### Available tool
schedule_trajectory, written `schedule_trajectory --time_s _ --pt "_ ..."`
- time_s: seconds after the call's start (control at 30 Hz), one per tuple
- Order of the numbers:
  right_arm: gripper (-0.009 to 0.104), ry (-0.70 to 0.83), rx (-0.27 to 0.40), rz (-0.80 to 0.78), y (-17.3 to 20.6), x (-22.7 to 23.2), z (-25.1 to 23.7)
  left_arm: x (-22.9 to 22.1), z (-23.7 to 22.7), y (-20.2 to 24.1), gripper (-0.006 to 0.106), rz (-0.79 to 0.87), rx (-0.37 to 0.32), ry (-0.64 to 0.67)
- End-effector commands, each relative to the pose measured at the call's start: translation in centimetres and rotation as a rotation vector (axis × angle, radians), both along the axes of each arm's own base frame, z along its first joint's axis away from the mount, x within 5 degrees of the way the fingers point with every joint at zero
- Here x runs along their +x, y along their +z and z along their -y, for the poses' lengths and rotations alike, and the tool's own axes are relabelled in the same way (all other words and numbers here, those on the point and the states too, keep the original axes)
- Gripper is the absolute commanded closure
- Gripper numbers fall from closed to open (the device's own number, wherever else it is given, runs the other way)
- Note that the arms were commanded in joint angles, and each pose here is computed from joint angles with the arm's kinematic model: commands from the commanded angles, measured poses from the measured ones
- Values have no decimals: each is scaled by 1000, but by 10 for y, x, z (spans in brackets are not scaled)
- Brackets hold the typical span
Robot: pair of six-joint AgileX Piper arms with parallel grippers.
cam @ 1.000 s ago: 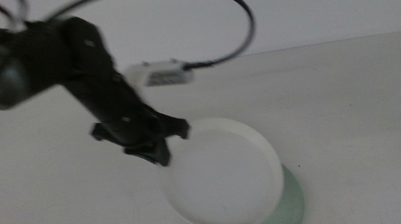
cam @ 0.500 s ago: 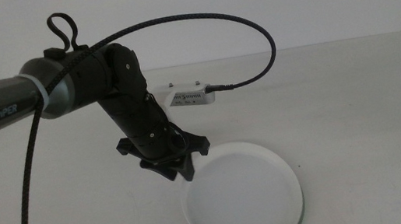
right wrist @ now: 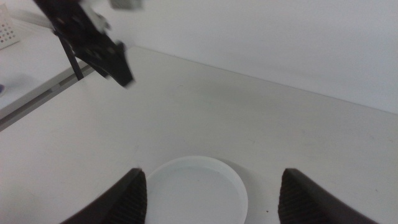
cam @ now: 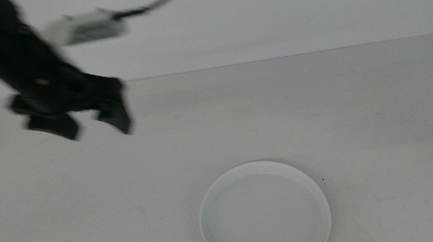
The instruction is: Stack the three bowls on top of each other.
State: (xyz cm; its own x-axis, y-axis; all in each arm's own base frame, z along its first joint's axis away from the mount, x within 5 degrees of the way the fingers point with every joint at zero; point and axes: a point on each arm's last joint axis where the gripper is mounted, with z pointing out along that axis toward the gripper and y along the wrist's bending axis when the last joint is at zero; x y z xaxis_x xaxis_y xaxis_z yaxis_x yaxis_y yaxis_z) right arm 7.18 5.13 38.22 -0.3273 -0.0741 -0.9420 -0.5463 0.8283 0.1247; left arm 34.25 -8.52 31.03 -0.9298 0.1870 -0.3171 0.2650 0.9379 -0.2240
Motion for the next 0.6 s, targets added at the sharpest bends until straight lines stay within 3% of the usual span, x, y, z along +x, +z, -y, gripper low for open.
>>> schedule_trajectory --time_s 0.0,0.33,0.57 --pt "41 -13 36 80 13 3 0 -13 -19 39 1 110 -13 45" --pt "41 -13 36 80 13 3 0 -19 -48 57 1 193 -8 133" --pt "41 -13 36 80 13 3 0 -33 -44 75 3 233 -71 121"
